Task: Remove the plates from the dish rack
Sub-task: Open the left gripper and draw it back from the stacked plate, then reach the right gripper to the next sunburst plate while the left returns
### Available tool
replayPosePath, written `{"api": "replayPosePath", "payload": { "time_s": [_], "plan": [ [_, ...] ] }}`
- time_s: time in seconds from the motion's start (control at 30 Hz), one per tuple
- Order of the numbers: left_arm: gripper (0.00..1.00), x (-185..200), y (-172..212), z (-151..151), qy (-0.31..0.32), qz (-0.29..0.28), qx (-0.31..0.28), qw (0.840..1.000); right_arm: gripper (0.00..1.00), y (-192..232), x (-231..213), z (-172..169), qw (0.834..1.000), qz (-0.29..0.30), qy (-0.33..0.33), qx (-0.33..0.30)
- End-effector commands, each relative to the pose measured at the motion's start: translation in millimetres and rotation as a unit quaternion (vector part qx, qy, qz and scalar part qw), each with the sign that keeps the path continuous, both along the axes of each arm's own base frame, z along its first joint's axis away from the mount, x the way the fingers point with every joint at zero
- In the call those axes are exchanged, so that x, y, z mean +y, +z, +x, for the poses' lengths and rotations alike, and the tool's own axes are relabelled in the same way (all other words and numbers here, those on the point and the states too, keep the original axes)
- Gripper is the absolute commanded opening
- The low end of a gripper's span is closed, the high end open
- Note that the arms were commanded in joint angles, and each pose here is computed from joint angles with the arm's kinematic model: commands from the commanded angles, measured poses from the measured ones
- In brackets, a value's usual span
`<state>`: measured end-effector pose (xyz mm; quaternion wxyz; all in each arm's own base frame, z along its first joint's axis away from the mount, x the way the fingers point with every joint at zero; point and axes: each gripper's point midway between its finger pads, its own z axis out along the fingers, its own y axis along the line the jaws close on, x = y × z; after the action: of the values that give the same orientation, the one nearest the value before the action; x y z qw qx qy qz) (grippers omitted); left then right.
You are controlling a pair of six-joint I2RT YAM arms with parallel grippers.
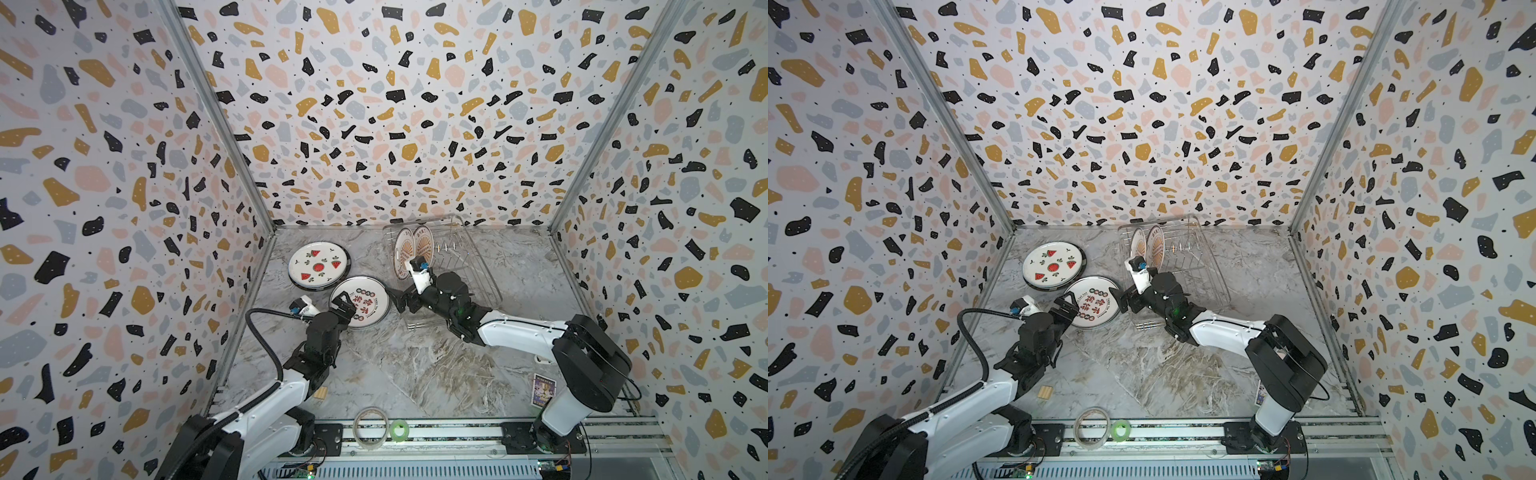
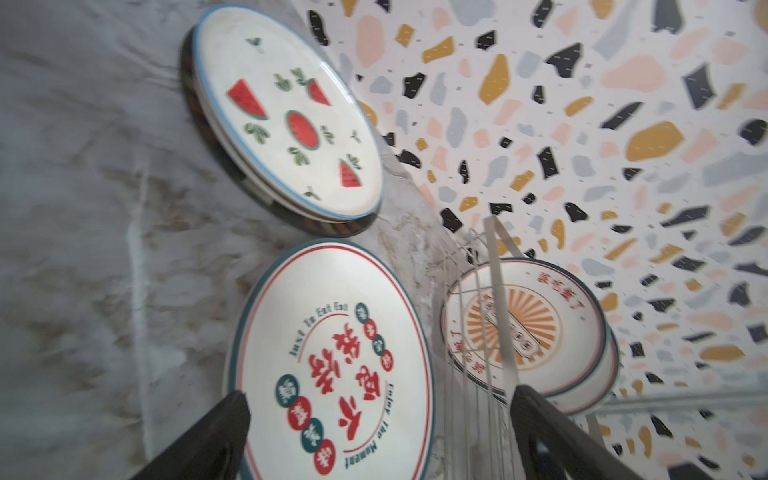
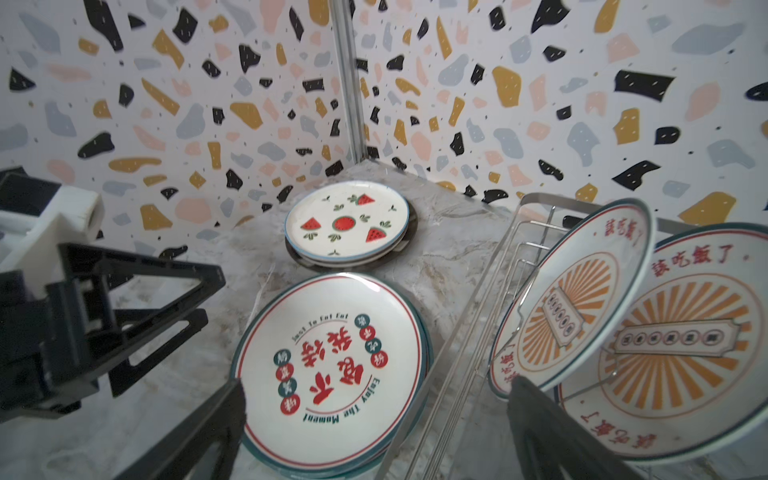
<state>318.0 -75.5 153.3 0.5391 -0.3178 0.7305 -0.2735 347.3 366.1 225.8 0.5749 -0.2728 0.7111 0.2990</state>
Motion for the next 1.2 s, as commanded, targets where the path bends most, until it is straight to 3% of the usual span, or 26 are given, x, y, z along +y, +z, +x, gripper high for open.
{"api": "replayPosePath", "payload": {
  "time_s": [0.0, 0.1, 0.37, 0.43, 0.57, 0.8, 0.93, 1.17],
  "plan": [
    [0.99, -37.0, 72.4, -7.5, -0.123, 0.052, -0.161, 0.978, 0.99, 36.8, -23.0, 20.4, 0.997, 0.060, -0.046, -0.003],
    [1.00, -44.6, 99.0, -19.9, -0.150, 0.047, -0.229, 0.960, 0.99, 39.0, -33.0, 39.8, 0.995, 0.052, -0.086, 0.011],
    [1.00, -86.5, 129.8, -24.5, -0.255, 0.044, -0.304, 0.917, 0.99, 40.0, -35.2, 88.3, 0.992, 0.021, -0.121, 0.031],
    [1.00, -93.0, 132.5, -23.2, -0.268, 0.036, -0.312, 0.911, 0.92, 36.8, -29.5, 99.3, 0.992, 0.005, -0.121, 0.038],
    [1.00, -106.9, 133.0, -22.2, -0.296, 0.033, -0.311, 0.903, 0.81, 28.4, -25.4, 122.9, 0.988, -0.016, -0.138, 0.061],
    [1.00, -116.8, 125.7, -15.4, -0.301, 0.041, -0.289, 0.908, 0.59, 13.9, -26.9, 153.8, 0.981, -0.038, -0.176, 0.079],
    [1.00, -129.9, 125.5, -22.8, -0.331, 0.028, -0.290, 0.898, 0.47, 4.3, -22.1, 161.9, 0.979, -0.046, -0.179, 0.088],
    [1.00, -139.4, 121.5, -28.4, -0.340, 0.039, -0.283, 0.896, 0.37, -13.0, -15.9, 173.4, 0.973, -0.064, -0.197, 0.099]
  ]
}}
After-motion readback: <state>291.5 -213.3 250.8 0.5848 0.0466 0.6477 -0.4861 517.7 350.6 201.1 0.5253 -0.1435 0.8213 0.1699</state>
